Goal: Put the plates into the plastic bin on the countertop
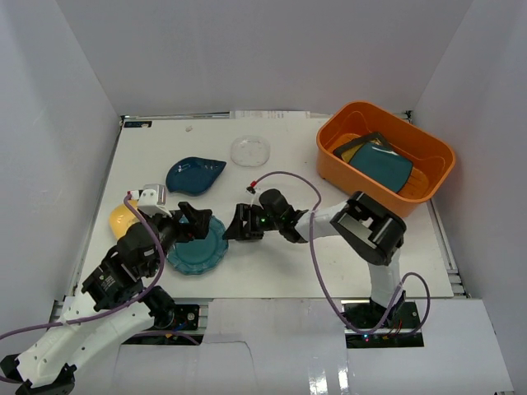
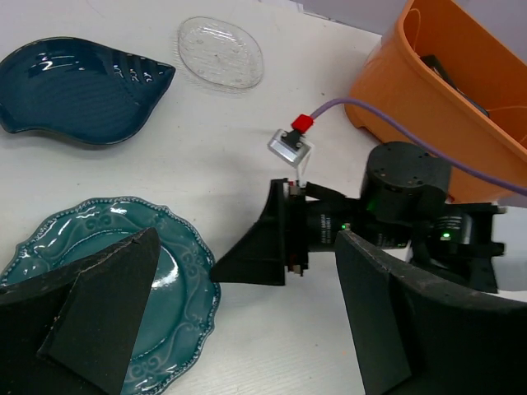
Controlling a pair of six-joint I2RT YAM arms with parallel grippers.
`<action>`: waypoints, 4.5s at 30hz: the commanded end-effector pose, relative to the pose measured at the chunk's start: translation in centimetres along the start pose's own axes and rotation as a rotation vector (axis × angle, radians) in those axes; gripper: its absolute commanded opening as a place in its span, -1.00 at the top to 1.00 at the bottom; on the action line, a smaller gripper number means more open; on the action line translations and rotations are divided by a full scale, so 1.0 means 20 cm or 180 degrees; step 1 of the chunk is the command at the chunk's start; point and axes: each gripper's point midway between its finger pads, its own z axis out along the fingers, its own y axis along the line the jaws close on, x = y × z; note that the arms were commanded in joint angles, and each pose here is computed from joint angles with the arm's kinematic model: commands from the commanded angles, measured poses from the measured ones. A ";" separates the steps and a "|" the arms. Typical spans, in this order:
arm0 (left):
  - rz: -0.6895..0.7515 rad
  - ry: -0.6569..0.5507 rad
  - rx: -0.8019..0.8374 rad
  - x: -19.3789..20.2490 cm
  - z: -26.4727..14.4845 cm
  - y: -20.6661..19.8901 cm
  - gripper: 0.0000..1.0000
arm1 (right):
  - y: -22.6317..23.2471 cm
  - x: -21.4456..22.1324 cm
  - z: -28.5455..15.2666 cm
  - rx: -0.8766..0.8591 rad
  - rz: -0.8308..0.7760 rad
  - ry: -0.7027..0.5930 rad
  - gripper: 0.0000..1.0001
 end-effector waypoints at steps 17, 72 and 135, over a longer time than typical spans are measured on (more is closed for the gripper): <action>0.0017 -0.0026 0.0041 0.00 -0.01 0.00 -0.96 | 0.20 -0.10 -0.04 -0.0438 0.0378 -0.0455 0.84; -0.1598 0.0288 -0.1254 0.39 0.71 0.32 -0.87 | -1.13 -0.93 -2.29 0.2262 0.1601 -0.3268 -0.58; -0.1361 0.1037 0.0504 0.23 0.46 0.04 1.00 | 0.31 -0.55 -0.89 0.0770 -0.1451 -0.0620 -0.80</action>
